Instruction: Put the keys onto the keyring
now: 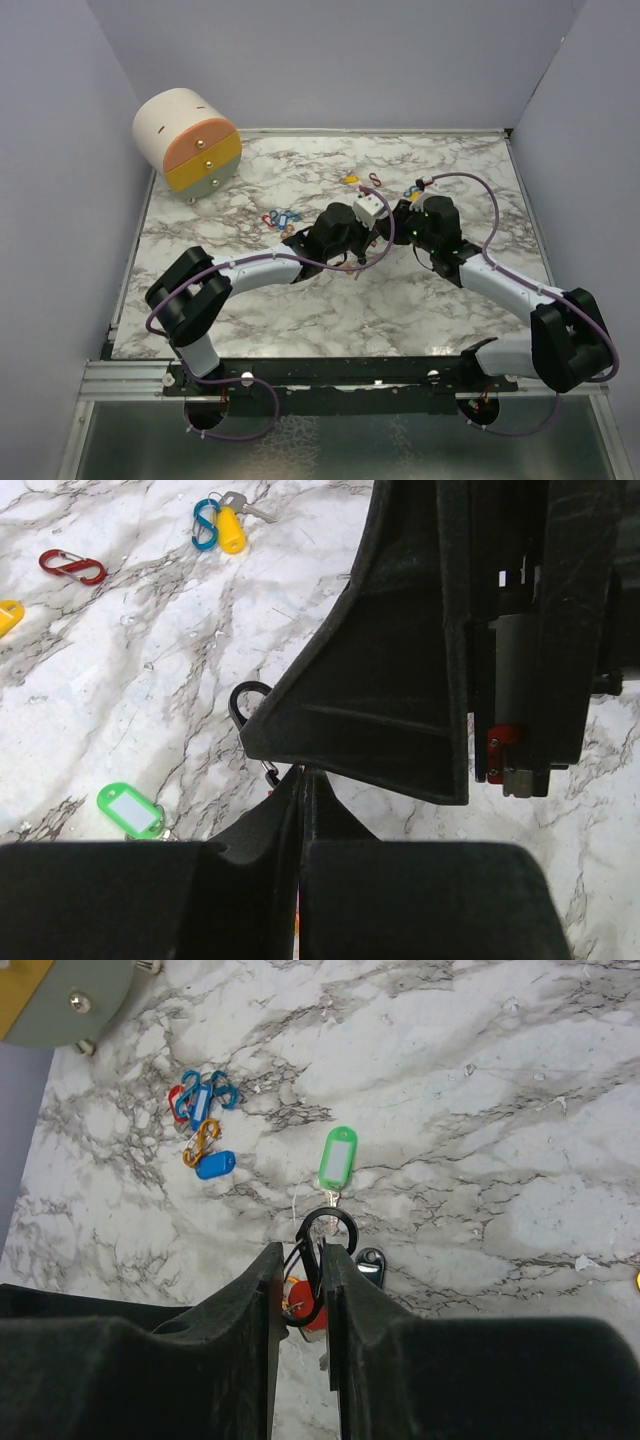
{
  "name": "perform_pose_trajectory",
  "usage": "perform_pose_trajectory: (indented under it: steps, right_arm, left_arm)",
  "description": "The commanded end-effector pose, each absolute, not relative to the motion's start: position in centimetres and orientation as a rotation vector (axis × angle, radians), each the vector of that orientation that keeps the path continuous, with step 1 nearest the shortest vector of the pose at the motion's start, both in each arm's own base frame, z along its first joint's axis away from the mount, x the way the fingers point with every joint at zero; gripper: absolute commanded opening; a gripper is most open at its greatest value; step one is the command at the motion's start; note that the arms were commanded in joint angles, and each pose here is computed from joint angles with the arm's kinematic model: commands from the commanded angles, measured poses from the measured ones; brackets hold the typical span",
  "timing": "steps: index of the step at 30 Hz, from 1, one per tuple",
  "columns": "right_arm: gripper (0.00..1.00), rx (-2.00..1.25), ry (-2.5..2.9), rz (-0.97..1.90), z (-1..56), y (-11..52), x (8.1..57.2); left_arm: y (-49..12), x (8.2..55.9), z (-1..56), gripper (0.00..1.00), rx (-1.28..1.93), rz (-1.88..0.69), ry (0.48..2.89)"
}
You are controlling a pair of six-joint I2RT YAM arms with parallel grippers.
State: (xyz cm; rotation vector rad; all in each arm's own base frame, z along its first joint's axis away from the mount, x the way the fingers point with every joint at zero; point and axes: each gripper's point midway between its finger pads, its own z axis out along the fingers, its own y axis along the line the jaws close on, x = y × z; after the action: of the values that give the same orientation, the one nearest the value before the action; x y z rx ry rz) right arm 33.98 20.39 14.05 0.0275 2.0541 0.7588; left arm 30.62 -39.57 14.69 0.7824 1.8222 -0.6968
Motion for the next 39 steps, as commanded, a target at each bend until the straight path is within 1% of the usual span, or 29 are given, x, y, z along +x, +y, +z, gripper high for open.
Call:
perform_pose_trajectory:
  steps: [1, 8, 10, 17, 29, 34, 39]
  right_arm:
    - [0.24, 0.066, 2.003, 0.747, 15.2, 19.8, 34.4]
    - [0.25, 0.08, 2.009, 0.739, 15.0, 19.7, 34.4]
    - [0.28, 0.086, 2.009, 0.736, 15.0, 19.6, 34.4]
    - [0.35, 0.104, 2.008, 0.713, 15.0, 19.2, 34.4]
    - [0.4, 0.151, 1.993, 0.675, 15.3, 18.2, 34.5]
    - [0.44, 0.18, 1.988, 0.634, 15.4, 17.5, 34.6]
    - [0.45, 0.184, 1.99, 0.612, 15.5, 17.2, 34.7]
  left_arm:
    - [-39.8, 30.5, 15.0, 0.0, 0.782, -0.725, 1.807]
    - [-39.7, 30.4, 15.1, 0.0, 0.782, -0.729, 1.806]
    - [-39.6, 30.4, 15.1, 0.0, 0.78, -0.725, 1.807]
    - [-39.4, 30.4, 15.2, 0.0, 0.776, -0.716, 1.805]
    - [-38.6, 30.4, 15.0, 0.0, 0.766, -0.699, 1.812]
    - [-37.7, 30.7, 15.0, 0.0, 0.745, -0.683, 1.818]
    - [-36.4, 31.2, 15.0, 0.0, 0.713, -0.668, 1.83]
